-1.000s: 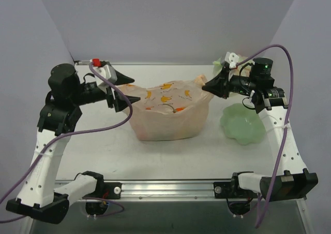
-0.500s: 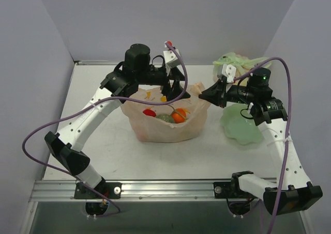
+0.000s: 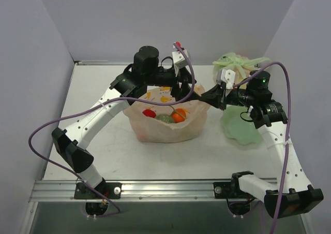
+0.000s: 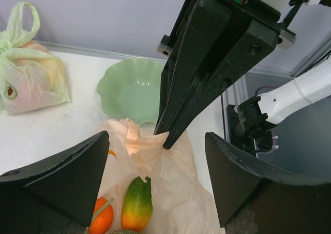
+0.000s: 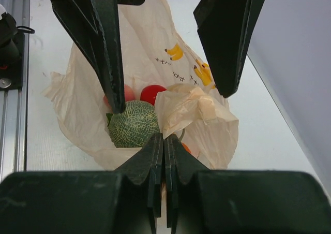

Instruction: Place the fake fruits into the plastic bag and tie a complex knot

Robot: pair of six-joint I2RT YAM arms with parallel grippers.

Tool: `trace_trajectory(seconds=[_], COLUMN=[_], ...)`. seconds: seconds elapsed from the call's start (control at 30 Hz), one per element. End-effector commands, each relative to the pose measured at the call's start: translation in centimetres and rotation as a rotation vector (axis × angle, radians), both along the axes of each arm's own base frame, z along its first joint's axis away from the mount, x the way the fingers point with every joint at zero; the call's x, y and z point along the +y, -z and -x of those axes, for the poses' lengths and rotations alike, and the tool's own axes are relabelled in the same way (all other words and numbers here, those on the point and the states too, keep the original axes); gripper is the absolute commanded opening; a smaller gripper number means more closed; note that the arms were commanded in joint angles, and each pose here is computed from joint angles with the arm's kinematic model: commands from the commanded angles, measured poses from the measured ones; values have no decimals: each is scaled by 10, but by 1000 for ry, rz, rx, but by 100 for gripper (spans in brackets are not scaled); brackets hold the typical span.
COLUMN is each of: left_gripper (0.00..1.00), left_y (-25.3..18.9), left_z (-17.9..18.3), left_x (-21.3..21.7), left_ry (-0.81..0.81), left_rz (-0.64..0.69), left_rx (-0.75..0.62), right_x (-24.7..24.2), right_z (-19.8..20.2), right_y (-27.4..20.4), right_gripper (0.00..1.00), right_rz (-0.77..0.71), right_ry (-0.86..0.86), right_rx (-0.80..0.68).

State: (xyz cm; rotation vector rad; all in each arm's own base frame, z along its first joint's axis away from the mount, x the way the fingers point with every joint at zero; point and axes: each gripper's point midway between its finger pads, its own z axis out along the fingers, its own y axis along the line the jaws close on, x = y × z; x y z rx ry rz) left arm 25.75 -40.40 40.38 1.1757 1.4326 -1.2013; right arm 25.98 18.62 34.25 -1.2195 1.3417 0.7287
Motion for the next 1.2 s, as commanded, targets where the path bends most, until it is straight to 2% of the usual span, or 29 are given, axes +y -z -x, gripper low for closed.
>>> trace_trajectory(seconds=[0.0, 0.1, 0.2, 0.23, 0.27, 0.3, 0.33, 0.37, 0.4, 0.6, 1.03, 1.07, 1.17], left_gripper=[84, 77, 50, 37, 17, 6, 0, 0, 0, 0, 0, 0, 0], left_y=[-5, 1, 3, 2, -1, -4, -5, -8, -10, -18, -28, -29, -31], left_z=[-3, -8, -4, -2, 4, 4, 5, 7, 10, 22, 36, 34, 32], left_x=[-8, -10, -11, -11, -11, -10, -10, -8, -6, 2, -2, -5, -9], left_ry=[0, -13, 12, 28, 55, 54, 58, 60, 65, 118, 252, 255, 257], left_rz=[29, 14, 8, 11, 17, 22, 22, 25, 24, 31, 74, 82, 90], left_rx=[-21, -11, -1, -5, -7, -14, -20, -29, -32, -126, -184, -191, -178], right_x=[4, 4, 4, 3, 2, 2, -2, -5, -8, -22, 16, 18, 28], right_z=[10, 13, 16, 16, 14, 14, 10, 7, 4, -9, -12, -11, -7], right_y=[-16, -18, -20, -21, -19, -18, -16, -14, -13, -10, -3, -3, 3], right_gripper=[0, 1, 1, 4, 12, 30, 75, 96, 100, 100, 99, 98, 79], right_rz=[-15, -16, -17, -15, -12, -9, 1, 9, 15, 27, -2, -1, 4], right_ry=[-50, -60, -61, -57, -48, -43, -13, 11, 28, 62, -129, -134, -164], right_rx=[-98, -115, -129, -132, -129, -130, -126, -120, -120, -116, -63, -61, -44])
